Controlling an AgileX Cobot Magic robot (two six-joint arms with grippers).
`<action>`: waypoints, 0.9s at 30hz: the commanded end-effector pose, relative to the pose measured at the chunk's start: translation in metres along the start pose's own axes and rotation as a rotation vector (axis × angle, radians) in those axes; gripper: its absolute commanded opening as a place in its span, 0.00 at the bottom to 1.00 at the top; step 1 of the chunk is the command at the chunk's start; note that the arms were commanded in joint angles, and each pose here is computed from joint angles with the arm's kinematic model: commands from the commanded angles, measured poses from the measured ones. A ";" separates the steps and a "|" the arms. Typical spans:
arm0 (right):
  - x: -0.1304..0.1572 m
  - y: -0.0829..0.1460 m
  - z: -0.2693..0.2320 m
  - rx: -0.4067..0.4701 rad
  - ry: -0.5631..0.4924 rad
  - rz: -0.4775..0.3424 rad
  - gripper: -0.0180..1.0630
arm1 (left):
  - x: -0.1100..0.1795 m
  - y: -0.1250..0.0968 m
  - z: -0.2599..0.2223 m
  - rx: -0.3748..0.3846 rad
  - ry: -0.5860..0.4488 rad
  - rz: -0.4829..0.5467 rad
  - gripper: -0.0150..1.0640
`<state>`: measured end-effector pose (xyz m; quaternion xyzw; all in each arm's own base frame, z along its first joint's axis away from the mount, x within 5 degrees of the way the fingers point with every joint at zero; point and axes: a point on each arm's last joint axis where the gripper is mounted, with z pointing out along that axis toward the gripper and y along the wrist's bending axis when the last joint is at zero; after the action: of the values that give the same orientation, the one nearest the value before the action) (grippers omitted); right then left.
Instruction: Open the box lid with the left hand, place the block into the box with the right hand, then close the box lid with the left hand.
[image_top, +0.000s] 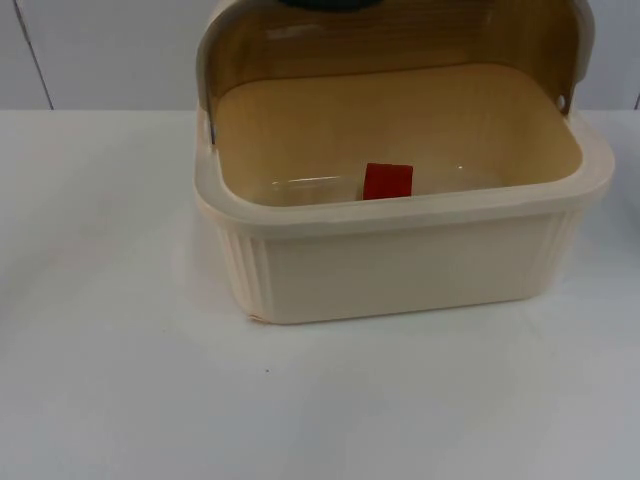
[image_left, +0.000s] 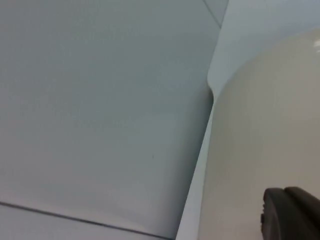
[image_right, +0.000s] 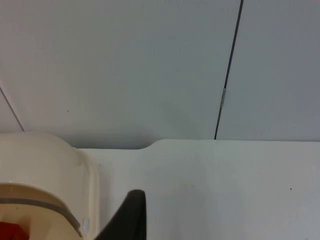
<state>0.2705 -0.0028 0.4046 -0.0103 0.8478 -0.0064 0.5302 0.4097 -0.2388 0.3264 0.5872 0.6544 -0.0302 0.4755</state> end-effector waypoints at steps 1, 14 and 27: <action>-0.002 -0.001 -0.004 0.004 -0.008 -0.003 0.98 | 0.002 -0.006 0.005 0.063 0.000 -0.027 0.01; -0.002 -0.001 -0.004 0.005 -0.014 -0.003 0.98 | 0.010 -0.013 0.020 0.103 0.003 -0.063 0.01; -0.003 -0.001 -0.004 0.005 -0.022 -0.003 0.98 | 0.012 -0.021 0.019 0.188 0.022 -0.082 0.01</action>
<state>0.2705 -0.0028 0.4046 -0.0103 0.8478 -0.0064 0.5302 0.4096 -0.2472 0.2965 0.6025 0.6736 -0.0878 0.4191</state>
